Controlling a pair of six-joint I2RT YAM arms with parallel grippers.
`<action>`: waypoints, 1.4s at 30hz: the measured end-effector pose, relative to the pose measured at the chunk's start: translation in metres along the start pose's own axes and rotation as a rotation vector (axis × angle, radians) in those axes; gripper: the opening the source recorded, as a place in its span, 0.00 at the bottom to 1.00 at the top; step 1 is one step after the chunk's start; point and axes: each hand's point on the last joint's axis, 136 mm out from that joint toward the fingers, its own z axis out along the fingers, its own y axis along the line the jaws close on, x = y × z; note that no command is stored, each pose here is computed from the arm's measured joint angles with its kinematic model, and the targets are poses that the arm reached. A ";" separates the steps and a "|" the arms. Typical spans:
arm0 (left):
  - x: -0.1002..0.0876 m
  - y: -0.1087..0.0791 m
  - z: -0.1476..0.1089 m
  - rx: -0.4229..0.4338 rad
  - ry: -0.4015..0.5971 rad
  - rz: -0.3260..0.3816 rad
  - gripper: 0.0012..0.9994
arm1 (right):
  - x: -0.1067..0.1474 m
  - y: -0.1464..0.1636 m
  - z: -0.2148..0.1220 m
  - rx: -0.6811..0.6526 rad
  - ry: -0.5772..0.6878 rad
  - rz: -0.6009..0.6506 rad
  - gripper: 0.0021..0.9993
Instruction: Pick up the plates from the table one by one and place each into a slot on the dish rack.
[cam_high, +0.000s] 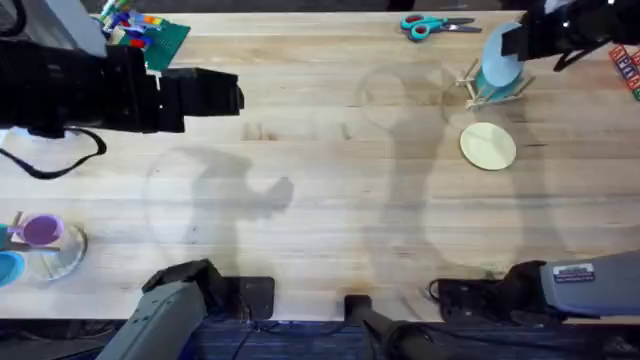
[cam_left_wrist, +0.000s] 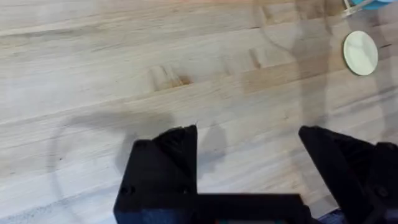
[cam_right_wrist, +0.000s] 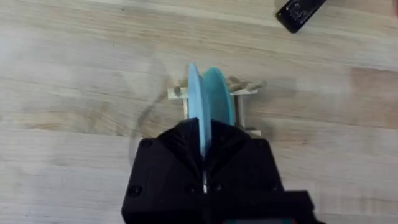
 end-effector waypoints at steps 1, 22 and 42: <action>0.000 0.000 0.000 0.000 0.000 0.000 0.99 | 0.000 0.000 0.001 0.000 0.001 0.000 0.03; 0.000 0.000 0.000 0.000 0.000 0.000 0.99 | -0.001 0.003 0.016 -0.005 0.001 -0.007 0.03; 0.000 0.000 0.000 0.000 0.000 0.000 0.99 | 0.004 0.013 0.031 -0.020 0.032 -0.024 0.03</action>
